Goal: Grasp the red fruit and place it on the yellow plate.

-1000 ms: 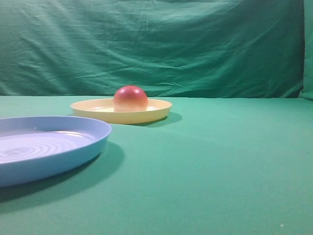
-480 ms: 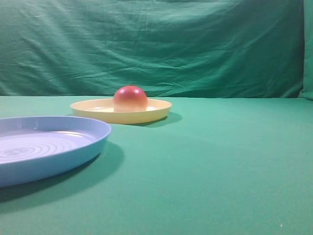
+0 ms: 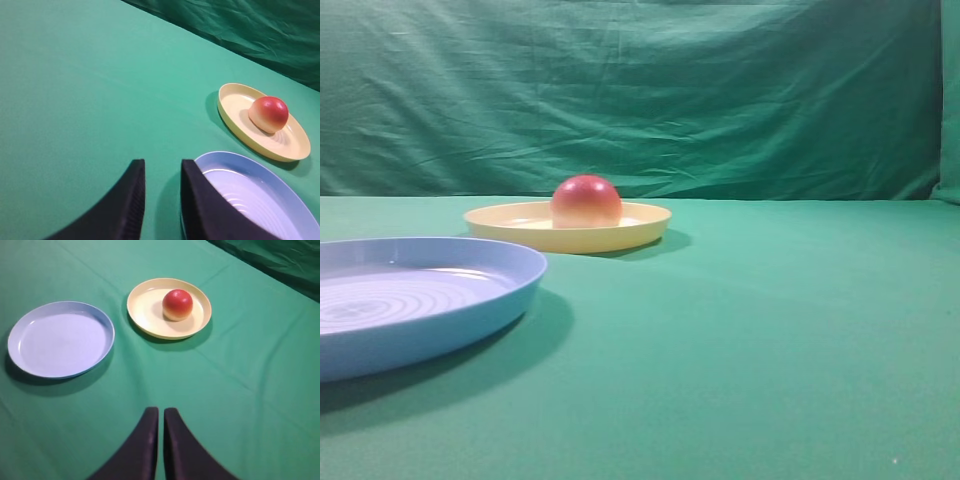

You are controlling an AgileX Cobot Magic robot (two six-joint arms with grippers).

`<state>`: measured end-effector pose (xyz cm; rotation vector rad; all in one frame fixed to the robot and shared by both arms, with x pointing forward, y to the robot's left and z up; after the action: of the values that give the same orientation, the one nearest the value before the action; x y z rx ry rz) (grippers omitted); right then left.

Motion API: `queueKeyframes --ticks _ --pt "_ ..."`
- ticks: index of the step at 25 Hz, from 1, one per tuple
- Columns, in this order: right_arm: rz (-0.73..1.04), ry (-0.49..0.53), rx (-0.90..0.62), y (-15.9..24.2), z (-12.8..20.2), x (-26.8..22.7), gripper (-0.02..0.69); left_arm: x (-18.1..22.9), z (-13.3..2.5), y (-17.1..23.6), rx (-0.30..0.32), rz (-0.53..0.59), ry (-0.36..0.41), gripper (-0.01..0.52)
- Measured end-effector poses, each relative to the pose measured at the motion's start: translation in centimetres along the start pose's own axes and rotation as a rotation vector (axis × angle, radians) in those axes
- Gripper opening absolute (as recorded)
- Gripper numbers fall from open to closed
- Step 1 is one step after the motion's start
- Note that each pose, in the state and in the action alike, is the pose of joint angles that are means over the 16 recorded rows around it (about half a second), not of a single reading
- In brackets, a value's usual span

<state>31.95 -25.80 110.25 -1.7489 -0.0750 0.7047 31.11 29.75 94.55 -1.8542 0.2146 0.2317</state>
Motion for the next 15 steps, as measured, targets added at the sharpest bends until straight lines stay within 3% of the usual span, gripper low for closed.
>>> queueKeyframes --ticks 8,15 --pt "-0.106 0.199 0.067 5.1 -0.6 0.3 0.000 0.0 0.0 0.0 0.000 0.000 0.000 0.157" --pt "-0.114 0.296 0.116 11.0 -0.4 2.4 0.000 0.0 0.0 0.0 -0.001 0.000 0.000 0.157"
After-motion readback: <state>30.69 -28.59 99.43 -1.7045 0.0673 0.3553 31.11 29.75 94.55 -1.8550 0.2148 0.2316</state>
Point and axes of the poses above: a point on each arm's last joint axis where the gripper is mounted, x pointing out along that axis toward the gripper, z along the wrist's bending axis when the last joint is at zero, y = z × x, the point moved 2 cm from there along x, pointing out along that axis toward the gripper, and after that the axes turned 2 degrees about -x, right-handed, at the moved point
